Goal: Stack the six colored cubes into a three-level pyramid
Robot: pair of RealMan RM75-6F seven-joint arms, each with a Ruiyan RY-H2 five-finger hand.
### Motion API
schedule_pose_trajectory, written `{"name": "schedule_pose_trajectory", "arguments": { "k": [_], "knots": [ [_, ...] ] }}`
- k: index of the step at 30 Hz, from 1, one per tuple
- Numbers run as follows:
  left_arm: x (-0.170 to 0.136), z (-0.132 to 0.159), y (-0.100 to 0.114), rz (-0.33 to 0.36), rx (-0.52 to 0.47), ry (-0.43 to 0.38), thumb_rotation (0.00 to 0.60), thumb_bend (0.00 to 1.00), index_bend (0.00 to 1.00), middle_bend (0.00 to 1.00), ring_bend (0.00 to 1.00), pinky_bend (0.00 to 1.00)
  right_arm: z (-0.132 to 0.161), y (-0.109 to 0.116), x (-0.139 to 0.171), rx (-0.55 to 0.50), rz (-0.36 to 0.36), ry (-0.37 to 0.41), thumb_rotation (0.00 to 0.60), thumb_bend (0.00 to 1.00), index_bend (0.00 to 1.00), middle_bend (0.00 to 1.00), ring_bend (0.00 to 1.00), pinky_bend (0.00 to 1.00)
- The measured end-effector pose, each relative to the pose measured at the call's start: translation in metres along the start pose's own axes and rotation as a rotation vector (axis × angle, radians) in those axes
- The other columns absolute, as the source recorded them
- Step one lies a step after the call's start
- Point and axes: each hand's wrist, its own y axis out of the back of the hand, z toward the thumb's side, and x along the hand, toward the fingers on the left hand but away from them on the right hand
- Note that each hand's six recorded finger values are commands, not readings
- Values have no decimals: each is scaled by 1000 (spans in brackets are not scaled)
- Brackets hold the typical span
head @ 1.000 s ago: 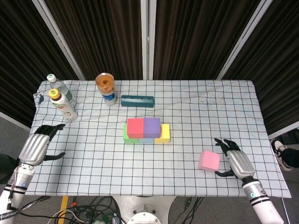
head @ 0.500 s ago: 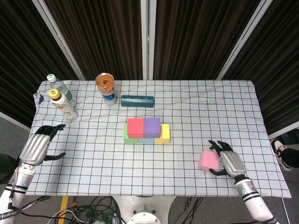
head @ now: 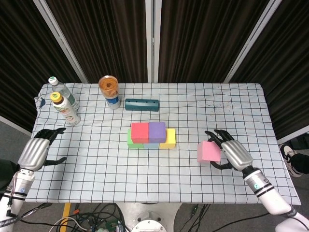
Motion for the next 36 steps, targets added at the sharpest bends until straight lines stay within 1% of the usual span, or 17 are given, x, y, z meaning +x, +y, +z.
{"name": "schedule_pose_trajectory", "arguments": {
  "k": [2,6,12,15,17,24,30,36],
  "knots": [
    [0,0,1,2,2,3,600,89,173,235,240,181,19,15,-15,11,10,55,600,232,0,347,22,0],
    [1,0,2,13,10,7,600,89,173,235,240,181,57,36,-47,14,38,140,600,219,0,345,22,0],
    [3,-1,3,46,57,3,600,89,173,235,240,180,100,49,-89,14,87,189,600,215,0,340,22,0],
    [2,-3,3,66,69,3,600,89,173,235,240,180,121,53,-109,16,106,209,600,214,0,337,22,0],
    [0,-3,1,67,65,3,600,89,173,235,240,180,133,54,-122,21,117,218,600,214,0,337,22,0],
    [-4,-5,-1,57,42,12,600,89,173,235,240,180,159,54,-154,40,129,212,600,206,0,329,22,0],
    [-5,-8,-3,53,24,15,600,89,173,235,240,180,165,38,-170,41,143,164,600,202,0,324,21,0],
    [-7,-9,-4,52,13,15,600,90,173,235,240,180,176,30,-180,61,120,130,600,198,0,322,21,0]
  ]
}}
